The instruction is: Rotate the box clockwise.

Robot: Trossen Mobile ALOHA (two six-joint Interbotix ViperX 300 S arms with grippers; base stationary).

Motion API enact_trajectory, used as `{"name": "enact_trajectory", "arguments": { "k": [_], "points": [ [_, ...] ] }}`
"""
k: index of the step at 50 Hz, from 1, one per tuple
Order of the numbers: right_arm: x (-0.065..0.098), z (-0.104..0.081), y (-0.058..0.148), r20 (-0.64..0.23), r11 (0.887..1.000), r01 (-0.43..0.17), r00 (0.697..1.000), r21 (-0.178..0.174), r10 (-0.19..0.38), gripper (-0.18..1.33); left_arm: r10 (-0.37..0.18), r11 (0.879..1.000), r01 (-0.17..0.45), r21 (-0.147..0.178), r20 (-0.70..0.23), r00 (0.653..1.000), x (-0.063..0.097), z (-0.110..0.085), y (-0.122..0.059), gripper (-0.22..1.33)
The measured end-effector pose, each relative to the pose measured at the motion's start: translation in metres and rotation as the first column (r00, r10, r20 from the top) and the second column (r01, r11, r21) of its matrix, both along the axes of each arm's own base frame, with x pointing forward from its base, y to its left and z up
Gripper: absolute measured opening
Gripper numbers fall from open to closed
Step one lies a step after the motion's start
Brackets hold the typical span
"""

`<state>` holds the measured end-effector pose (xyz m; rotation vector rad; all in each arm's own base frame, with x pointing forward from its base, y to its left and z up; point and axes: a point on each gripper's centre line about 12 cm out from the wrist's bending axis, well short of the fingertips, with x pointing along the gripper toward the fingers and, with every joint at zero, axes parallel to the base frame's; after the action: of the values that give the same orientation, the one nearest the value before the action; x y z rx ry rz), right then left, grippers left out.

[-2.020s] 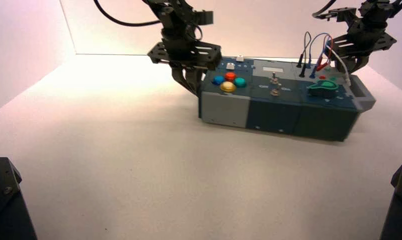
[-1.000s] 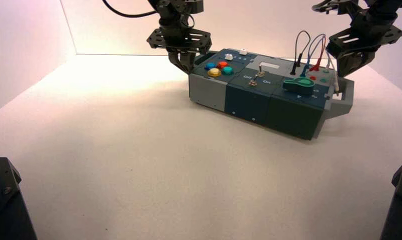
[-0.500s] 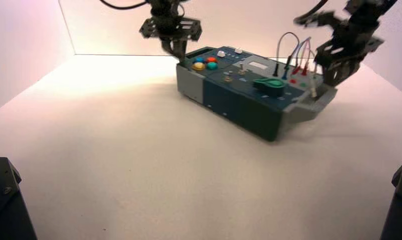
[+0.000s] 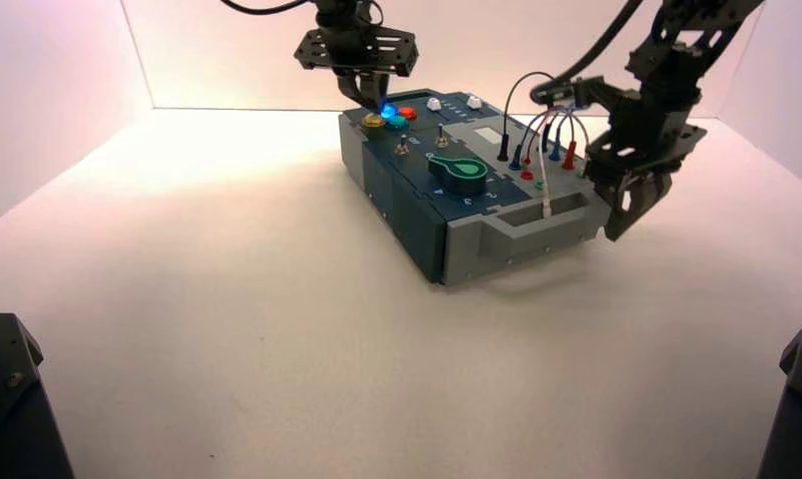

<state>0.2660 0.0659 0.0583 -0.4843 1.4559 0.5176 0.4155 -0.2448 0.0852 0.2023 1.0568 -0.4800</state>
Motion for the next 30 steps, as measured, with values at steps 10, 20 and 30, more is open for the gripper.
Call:
{"name": "enact_trajectory", "arguments": {
  "k": [10,20,30],
  "points": [
    [0.005,0.025,0.001,0.084,1.000,0.004,0.996,0.023,-0.006,-0.14,0.001,1.000,-0.001,0.007,-0.017,1.000,-0.004,0.005,0.004,-0.16],
    [0.007,0.050,0.005,0.148,0.999,0.000,0.989,0.042,-0.007,-0.14,0.003,1.000,-0.003,0.001,-0.008,1.000,-0.006,0.023,0.007,-0.16],
    [0.009,0.073,0.005,0.221,0.998,0.011,0.975,0.066,-0.025,-0.14,0.005,1.000,-0.005,-0.001,0.027,1.000,-0.005,0.046,0.016,-0.16]
  ]
}}
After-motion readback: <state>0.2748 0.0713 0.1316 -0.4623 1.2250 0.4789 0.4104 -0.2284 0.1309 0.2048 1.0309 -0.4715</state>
